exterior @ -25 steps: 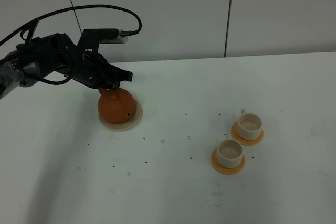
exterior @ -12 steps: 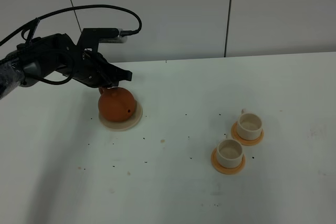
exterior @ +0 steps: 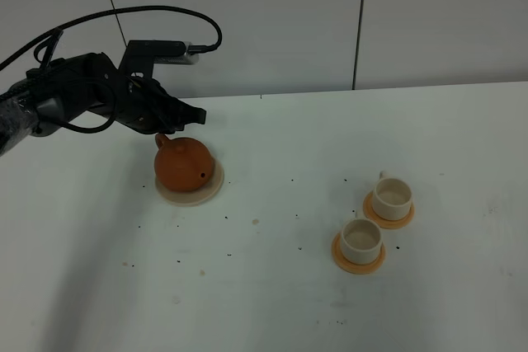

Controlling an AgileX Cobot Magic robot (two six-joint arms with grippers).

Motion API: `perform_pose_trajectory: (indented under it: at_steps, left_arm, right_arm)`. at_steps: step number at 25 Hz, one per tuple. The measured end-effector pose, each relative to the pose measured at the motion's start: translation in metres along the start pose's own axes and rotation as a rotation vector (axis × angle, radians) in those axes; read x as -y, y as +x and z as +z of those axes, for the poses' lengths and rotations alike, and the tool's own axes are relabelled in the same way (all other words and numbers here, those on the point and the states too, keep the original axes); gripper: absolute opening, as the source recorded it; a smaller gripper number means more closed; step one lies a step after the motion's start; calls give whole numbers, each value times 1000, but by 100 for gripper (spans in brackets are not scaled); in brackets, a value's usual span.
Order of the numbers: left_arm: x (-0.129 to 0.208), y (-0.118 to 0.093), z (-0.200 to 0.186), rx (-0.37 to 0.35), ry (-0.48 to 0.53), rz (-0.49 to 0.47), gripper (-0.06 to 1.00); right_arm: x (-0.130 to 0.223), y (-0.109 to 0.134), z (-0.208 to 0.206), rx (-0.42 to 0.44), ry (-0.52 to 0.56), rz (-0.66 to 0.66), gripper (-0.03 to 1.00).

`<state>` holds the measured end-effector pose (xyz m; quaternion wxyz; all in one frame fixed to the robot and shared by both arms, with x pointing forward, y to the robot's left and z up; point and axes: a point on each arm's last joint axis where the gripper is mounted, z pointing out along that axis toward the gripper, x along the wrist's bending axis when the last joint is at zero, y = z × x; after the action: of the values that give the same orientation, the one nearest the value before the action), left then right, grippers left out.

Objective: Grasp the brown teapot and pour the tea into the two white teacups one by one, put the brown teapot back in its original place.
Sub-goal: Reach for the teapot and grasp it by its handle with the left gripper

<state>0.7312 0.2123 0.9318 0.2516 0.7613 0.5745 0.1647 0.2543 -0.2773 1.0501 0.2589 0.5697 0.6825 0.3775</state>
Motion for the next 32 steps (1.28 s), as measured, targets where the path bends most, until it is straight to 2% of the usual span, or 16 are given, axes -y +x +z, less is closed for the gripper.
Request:
perform_pose_trajectory:
  at_steps: [11, 32]
  left_arm:
    - [3, 8, 0, -84, 33, 34, 24]
    - [8, 10, -3, -105, 96, 21, 24]
  right_arm:
    - [0, 0, 0, 0, 0, -1, 31]
    - [0, 0, 0, 0, 0, -1, 31]
